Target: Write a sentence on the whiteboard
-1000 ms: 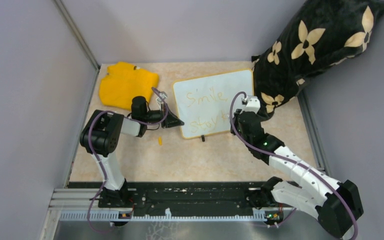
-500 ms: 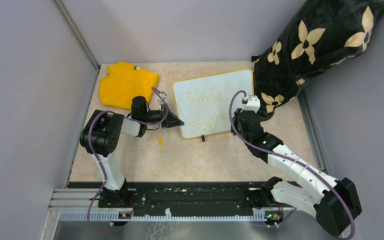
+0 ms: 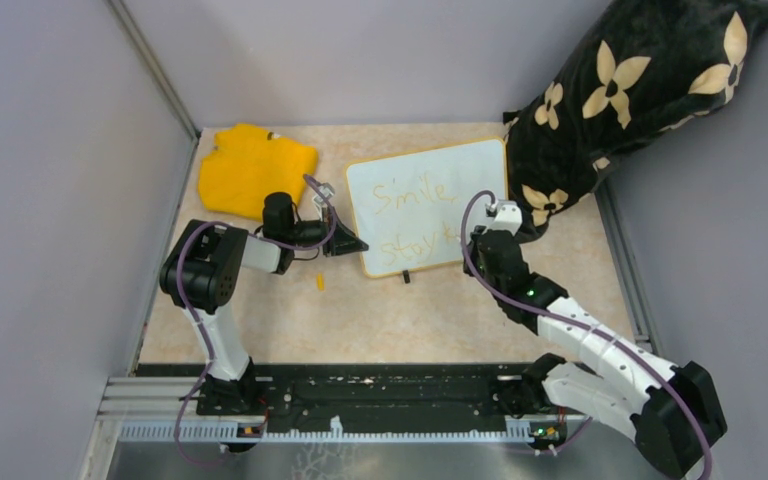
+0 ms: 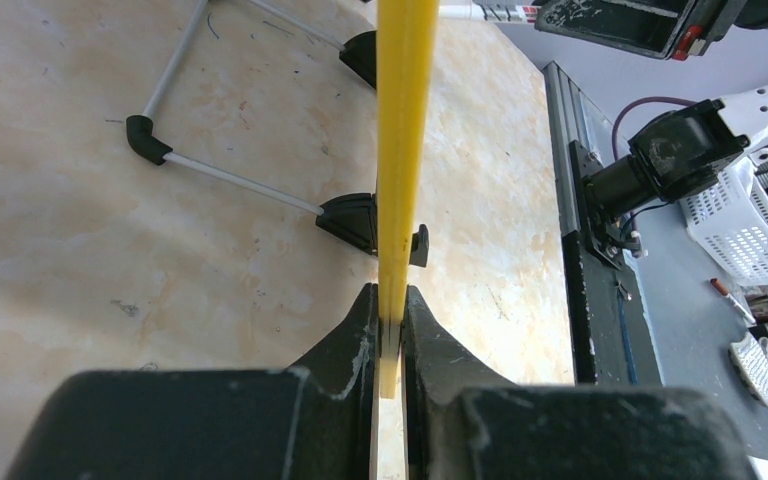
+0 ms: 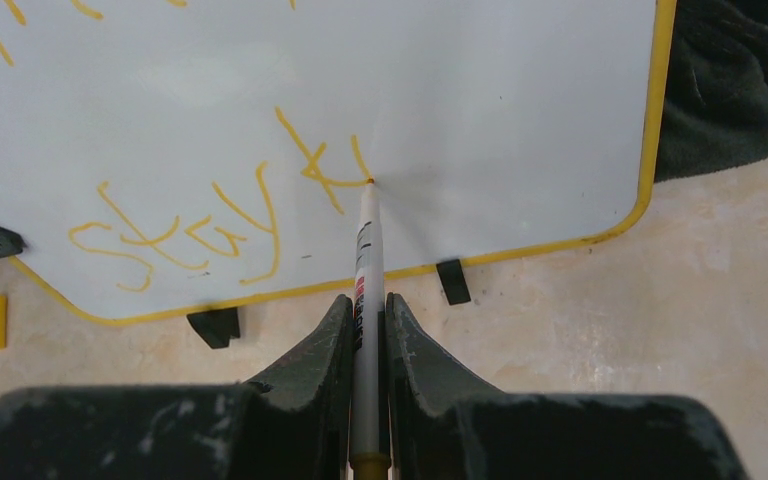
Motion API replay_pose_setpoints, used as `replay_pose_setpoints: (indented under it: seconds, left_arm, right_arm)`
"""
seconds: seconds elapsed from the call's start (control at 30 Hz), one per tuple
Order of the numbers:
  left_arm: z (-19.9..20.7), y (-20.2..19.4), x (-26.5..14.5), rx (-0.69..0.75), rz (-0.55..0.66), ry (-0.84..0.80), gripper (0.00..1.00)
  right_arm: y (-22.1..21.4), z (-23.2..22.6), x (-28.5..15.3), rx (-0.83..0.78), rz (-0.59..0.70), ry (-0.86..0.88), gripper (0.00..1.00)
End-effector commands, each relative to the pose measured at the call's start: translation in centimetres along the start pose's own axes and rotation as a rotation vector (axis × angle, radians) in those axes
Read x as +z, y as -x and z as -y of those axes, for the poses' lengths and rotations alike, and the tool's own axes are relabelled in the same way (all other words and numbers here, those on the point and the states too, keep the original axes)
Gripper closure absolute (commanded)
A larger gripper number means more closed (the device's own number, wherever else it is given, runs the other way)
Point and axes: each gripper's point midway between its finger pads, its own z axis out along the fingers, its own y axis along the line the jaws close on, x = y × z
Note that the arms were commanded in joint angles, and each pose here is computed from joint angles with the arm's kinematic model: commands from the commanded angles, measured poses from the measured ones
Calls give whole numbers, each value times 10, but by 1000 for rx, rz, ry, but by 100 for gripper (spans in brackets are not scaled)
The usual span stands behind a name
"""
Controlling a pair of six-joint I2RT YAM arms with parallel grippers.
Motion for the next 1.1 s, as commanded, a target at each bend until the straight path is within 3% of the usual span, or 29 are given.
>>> replay_pose_setpoints:
  seconds: [0.0,0.57,1.07]
  left_arm:
    - [-10,-12,2,-60,-21,53,100]
    - [-10,-11,2,-57,-19,53,100]
    - [-10,-12,2,-58,-20,54,100]
  right_arm:
    - [2,5,-2,33,18,-5,100]
    - [52,-7,-15,40,114,12,100]
    - [50,-1,-2,36,100,-21,100]
